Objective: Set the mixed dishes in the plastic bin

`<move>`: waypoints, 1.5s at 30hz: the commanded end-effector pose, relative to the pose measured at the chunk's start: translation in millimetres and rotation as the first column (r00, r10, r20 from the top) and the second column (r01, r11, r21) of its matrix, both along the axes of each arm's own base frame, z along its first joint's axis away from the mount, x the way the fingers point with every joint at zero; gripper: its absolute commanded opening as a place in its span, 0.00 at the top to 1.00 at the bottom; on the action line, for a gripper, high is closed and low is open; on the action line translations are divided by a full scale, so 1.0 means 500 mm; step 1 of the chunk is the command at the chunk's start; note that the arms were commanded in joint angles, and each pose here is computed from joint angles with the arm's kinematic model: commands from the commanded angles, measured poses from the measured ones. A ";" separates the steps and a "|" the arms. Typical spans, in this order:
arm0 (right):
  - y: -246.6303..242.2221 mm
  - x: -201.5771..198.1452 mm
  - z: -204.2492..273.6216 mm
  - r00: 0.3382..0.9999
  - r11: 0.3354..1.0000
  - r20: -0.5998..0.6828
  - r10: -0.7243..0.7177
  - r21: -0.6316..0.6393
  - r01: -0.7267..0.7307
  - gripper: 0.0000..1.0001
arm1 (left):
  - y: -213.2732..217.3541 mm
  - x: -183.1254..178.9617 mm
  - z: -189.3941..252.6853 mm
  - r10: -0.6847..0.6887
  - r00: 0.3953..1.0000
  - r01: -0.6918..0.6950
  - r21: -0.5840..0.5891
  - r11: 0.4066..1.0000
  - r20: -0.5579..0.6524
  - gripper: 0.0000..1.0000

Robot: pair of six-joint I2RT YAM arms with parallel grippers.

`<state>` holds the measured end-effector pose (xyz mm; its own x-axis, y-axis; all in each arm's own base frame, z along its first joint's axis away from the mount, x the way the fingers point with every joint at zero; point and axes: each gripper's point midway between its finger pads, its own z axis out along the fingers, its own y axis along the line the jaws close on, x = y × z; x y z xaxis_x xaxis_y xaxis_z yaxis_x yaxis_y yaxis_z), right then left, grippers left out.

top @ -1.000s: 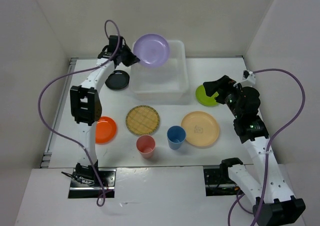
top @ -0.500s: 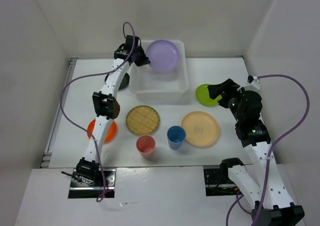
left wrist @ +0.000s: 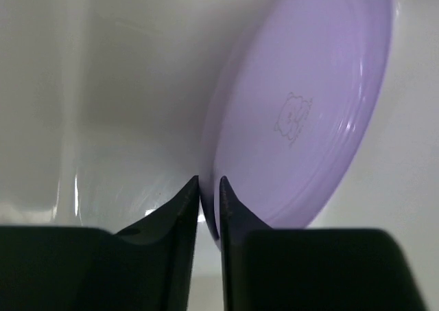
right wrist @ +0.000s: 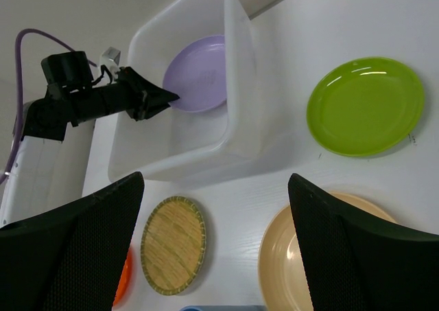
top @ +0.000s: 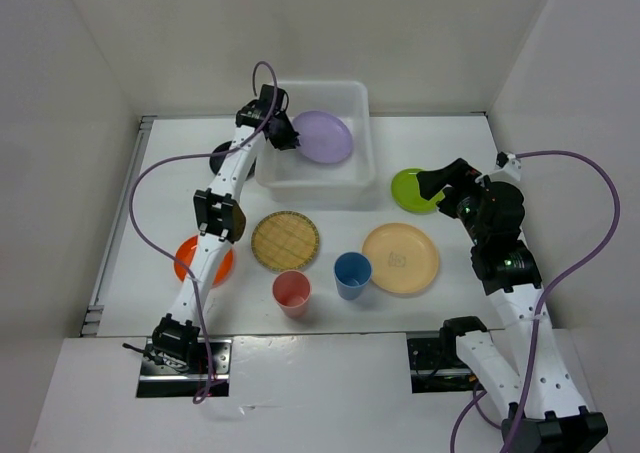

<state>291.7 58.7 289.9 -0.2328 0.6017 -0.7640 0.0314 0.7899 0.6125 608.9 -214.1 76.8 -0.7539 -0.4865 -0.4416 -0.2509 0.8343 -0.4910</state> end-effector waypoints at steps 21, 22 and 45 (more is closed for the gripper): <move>-0.049 0.063 -0.297 0.821 0.971 -0.567 -0.068 -0.228 -0.077 0.09 | -0.020 -0.051 0.433 -0.079 0.924 0.109 -0.060 0.992 0.375 0.45; -0.044 0.058 -0.312 0.800 0.965 -0.597 -0.057 -0.239 -0.109 0.09 | -0.016 -0.060 0.464 -0.085 0.912 0.116 -0.054 0.992 0.402 0.45; -0.040 0.069 -0.474 0.548 0.837 -0.836 0.036 -0.274 -0.473 0.06 | -0.047 -0.291 0.742 -0.314 0.741 0.377 0.020 0.926 0.594 0.42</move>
